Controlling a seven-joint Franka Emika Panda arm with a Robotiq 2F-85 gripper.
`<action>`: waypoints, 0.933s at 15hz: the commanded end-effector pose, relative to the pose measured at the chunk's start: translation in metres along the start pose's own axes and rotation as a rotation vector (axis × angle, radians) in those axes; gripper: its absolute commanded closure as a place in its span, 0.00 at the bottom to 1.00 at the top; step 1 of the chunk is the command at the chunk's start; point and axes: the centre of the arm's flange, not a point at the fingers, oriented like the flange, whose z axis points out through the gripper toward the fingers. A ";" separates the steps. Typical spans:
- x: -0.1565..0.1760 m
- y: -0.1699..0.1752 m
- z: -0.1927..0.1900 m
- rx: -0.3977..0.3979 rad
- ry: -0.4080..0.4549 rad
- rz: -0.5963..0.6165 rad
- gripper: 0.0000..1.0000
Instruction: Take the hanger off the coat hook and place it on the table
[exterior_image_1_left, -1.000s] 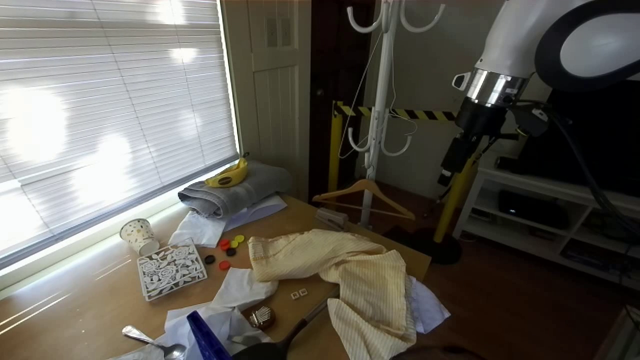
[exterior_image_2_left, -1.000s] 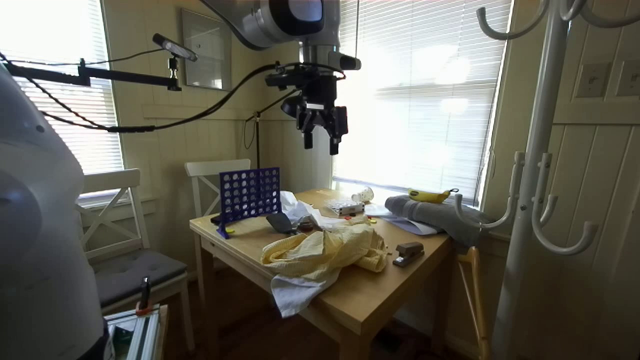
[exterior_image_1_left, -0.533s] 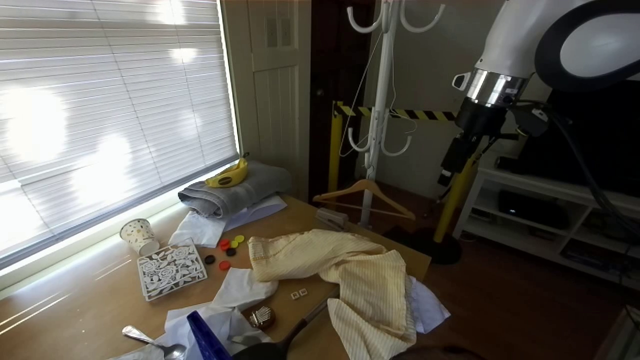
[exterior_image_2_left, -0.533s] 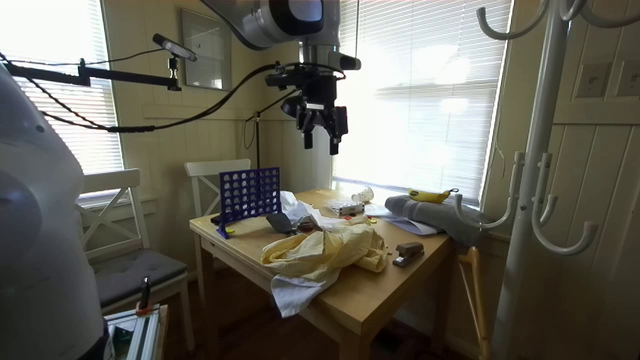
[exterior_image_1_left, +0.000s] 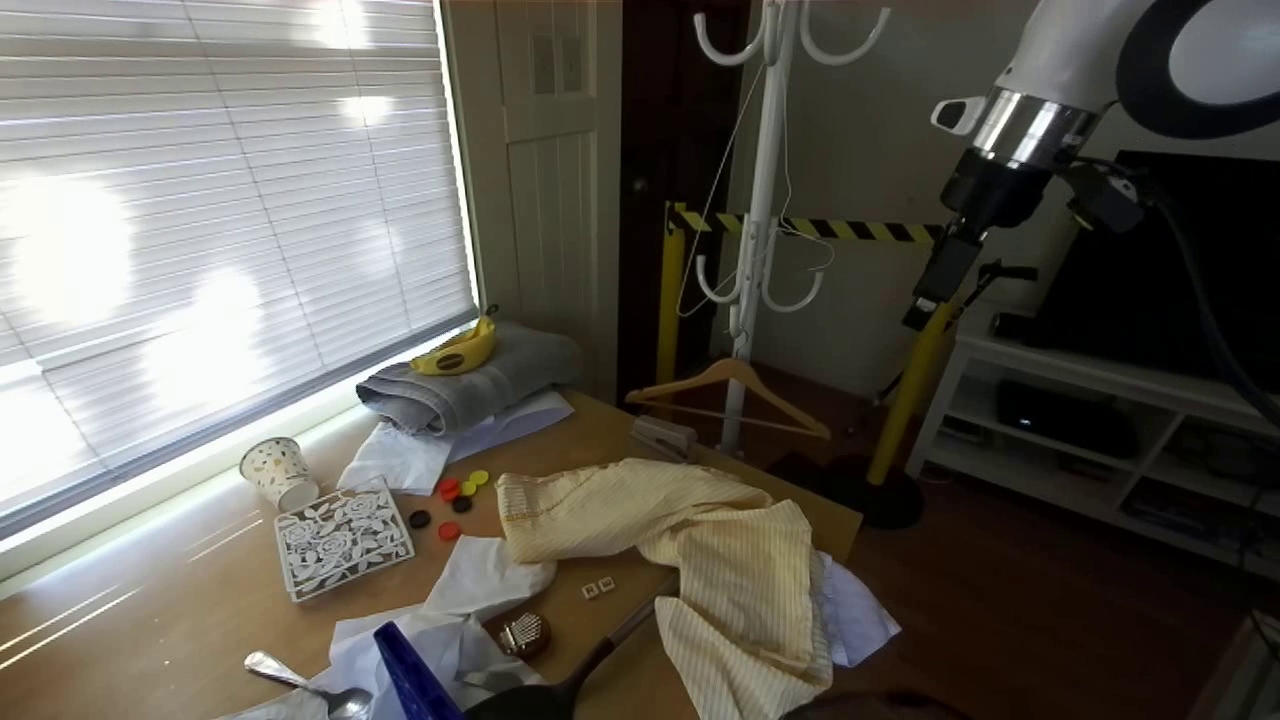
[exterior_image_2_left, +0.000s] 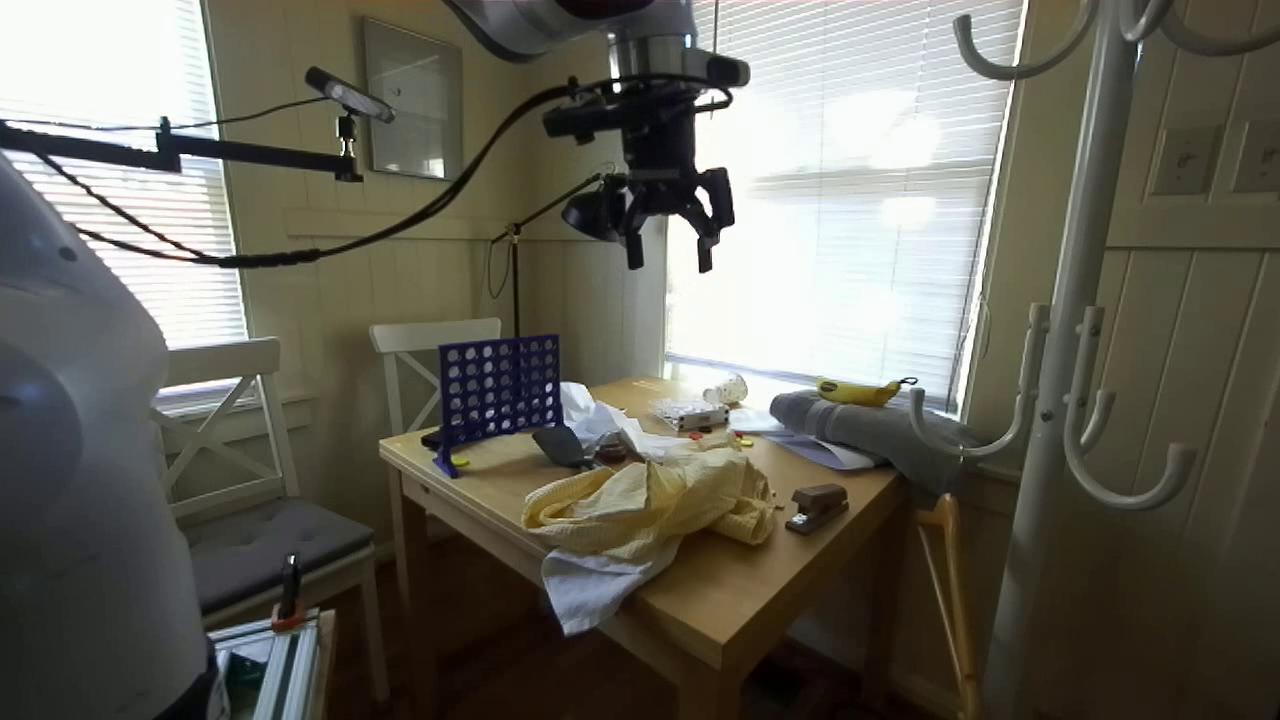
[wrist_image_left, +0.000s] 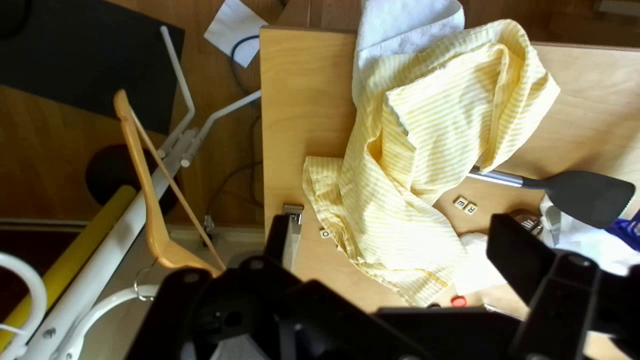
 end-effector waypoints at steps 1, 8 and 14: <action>-0.026 0.033 -0.030 0.005 0.042 -0.197 0.00; -0.020 0.042 -0.034 0.000 0.066 -0.189 0.00; -0.024 0.092 -0.062 -0.106 0.201 -0.154 0.00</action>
